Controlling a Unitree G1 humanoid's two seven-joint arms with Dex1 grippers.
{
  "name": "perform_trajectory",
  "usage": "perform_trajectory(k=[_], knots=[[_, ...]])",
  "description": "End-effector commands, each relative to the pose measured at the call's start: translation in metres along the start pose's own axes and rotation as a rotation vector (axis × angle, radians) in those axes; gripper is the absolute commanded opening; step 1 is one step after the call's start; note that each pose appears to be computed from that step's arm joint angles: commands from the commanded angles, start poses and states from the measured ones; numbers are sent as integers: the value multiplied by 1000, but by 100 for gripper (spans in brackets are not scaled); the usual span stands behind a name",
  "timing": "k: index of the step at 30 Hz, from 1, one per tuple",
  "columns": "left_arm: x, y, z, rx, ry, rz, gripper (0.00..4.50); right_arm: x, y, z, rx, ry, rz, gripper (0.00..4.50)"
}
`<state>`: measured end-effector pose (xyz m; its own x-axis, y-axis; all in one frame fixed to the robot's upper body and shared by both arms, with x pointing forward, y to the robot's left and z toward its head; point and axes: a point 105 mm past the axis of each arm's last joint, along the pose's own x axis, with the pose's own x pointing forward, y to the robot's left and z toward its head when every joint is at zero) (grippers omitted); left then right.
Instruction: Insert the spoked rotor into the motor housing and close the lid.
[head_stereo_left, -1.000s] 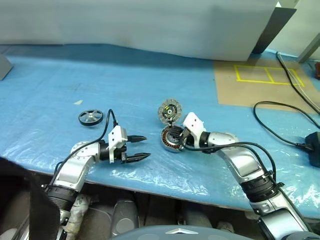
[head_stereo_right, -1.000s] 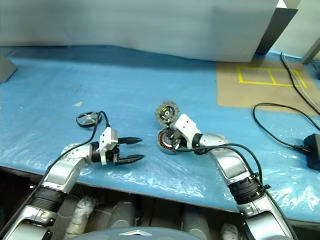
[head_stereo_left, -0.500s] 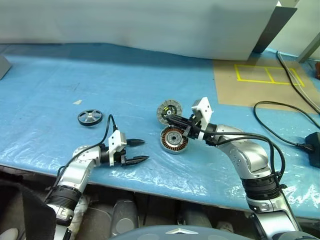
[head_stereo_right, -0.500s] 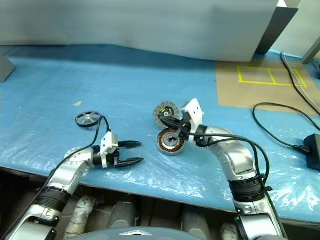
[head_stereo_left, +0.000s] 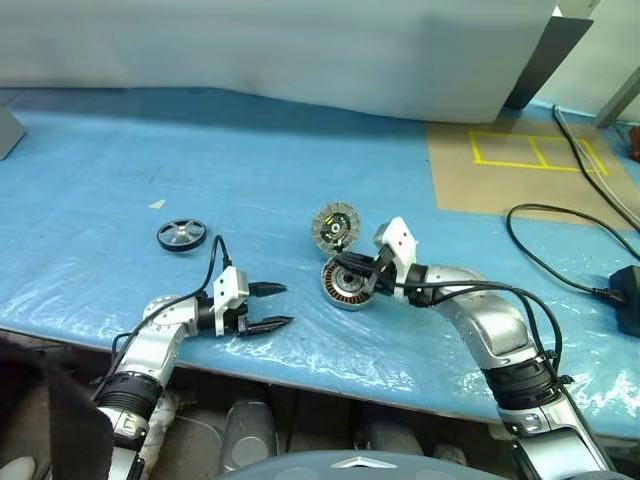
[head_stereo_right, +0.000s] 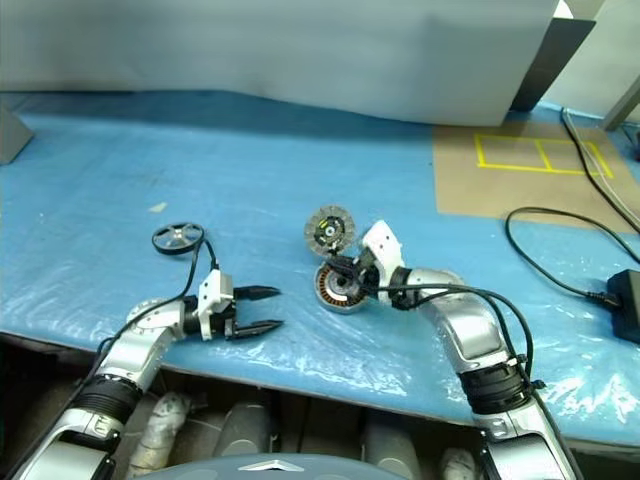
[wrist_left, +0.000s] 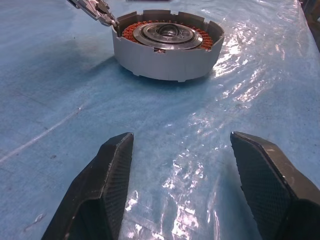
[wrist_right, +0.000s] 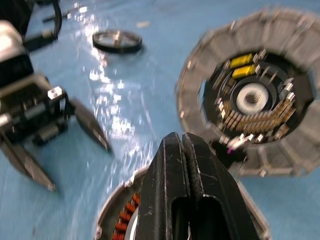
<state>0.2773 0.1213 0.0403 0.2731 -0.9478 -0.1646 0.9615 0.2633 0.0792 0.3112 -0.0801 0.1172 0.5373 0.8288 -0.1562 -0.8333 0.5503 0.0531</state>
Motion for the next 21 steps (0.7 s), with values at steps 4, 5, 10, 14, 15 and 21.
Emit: perform_trajectory(k=[4, 5, 10, 14, 15, 21], knots=[[0, 2, 1, 17, -5, -2, 328, -2, 11, -14, -135, 118, 33, 3], [0, 2, 1, 17, -7, -3, 328, -6, 5, -39, -210, 243, 11, 3], [2, 2, 5, 20, -12, -5, 328, -23, -4, -73, -277, 380, -2, 3], [2, 1, 6, 21, -12, -5, 328, -16, -2, -45, -227, 247, -3, 3], [3, 1, 6, 21, -12, -6, 328, -13, -1, -35, -199, 199, -2, 3], [4, 2, 11, 25, -13, -13, 328, -7, 8, 33, -8, -109, 55, 3]])
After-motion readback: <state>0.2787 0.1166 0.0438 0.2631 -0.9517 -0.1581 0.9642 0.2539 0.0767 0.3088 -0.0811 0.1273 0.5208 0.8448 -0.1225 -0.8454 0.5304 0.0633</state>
